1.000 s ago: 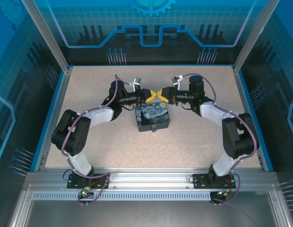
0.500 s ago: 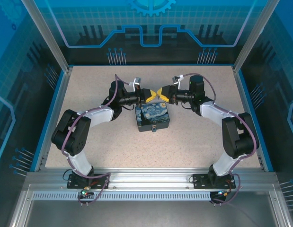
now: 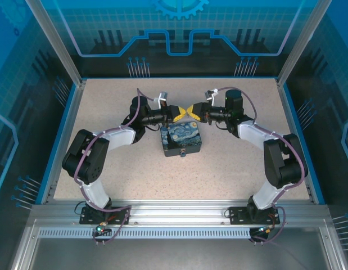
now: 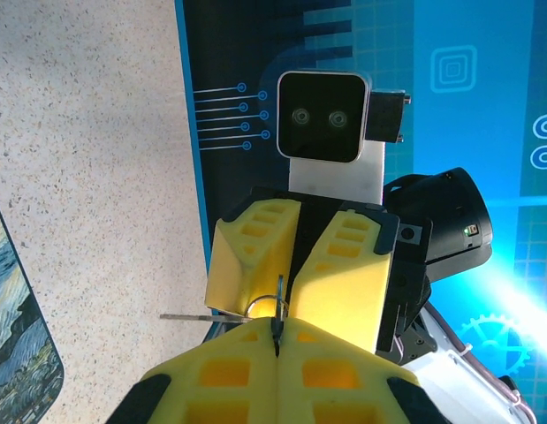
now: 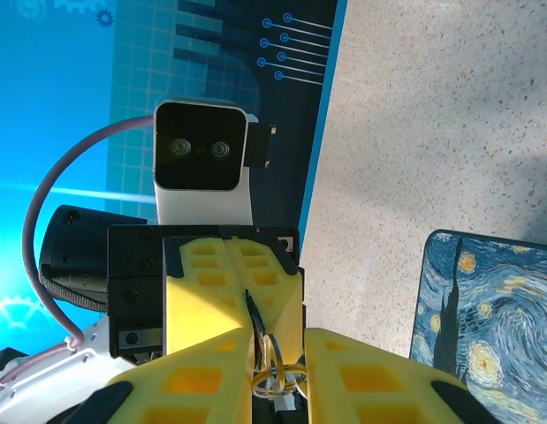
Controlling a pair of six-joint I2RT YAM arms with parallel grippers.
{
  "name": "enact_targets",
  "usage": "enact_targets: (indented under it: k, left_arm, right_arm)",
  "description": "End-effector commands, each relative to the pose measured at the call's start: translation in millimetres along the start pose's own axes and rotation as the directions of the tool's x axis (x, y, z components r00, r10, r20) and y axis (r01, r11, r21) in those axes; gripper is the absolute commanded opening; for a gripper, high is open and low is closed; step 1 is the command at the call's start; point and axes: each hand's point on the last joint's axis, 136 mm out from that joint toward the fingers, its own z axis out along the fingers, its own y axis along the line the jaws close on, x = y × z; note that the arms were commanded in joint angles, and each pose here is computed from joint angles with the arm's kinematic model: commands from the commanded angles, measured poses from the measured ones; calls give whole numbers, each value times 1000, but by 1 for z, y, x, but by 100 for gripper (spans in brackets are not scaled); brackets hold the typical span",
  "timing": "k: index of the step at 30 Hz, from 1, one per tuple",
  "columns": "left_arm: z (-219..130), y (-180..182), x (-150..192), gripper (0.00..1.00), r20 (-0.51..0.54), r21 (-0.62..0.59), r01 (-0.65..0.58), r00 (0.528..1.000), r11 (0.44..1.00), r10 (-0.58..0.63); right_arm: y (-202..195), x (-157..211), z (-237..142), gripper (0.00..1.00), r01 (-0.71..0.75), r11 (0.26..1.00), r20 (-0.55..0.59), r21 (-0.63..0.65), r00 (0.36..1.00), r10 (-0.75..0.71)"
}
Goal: Unlock the padlock with the key
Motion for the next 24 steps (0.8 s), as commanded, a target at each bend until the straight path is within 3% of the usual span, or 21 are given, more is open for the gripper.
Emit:
enact_targets:
  k: [1,6,11,22,23,24]
  left_arm:
    - [0,-4,-2,0,-11,23,-11,1000,1000,11]
    - [0,-5,-3,0,-8,24,-11,1000,1000,11]
    - [0,-4,-3,0,-9,24,-10,1000,1000,11]
    - [0,-6,-5,0,1,27,-10,1000,1000,10]
    - [-1,-7,-7,1,10,31,-12,1000,999,12]
    - [-3,-10,-10,11,18,39,-16,1000,999,15]
  right_arm:
    - [0,-5,-1,19,20,1000,2,-5,1000,-20]
    - [-1,-4,-3,13,20,1000,2,-5,1000,-20]
    - [-2,-5,-5,1,21,1000,3,-5,1000,-21]
    - [2,-2,-10,0,27,1000,3,-16,1000,-27]
    - [2,-2,-11,0,26,1000,8,-13,1000,-26]
    - [0,-1,-12,0,23,1000,12,-8,1000,-23]
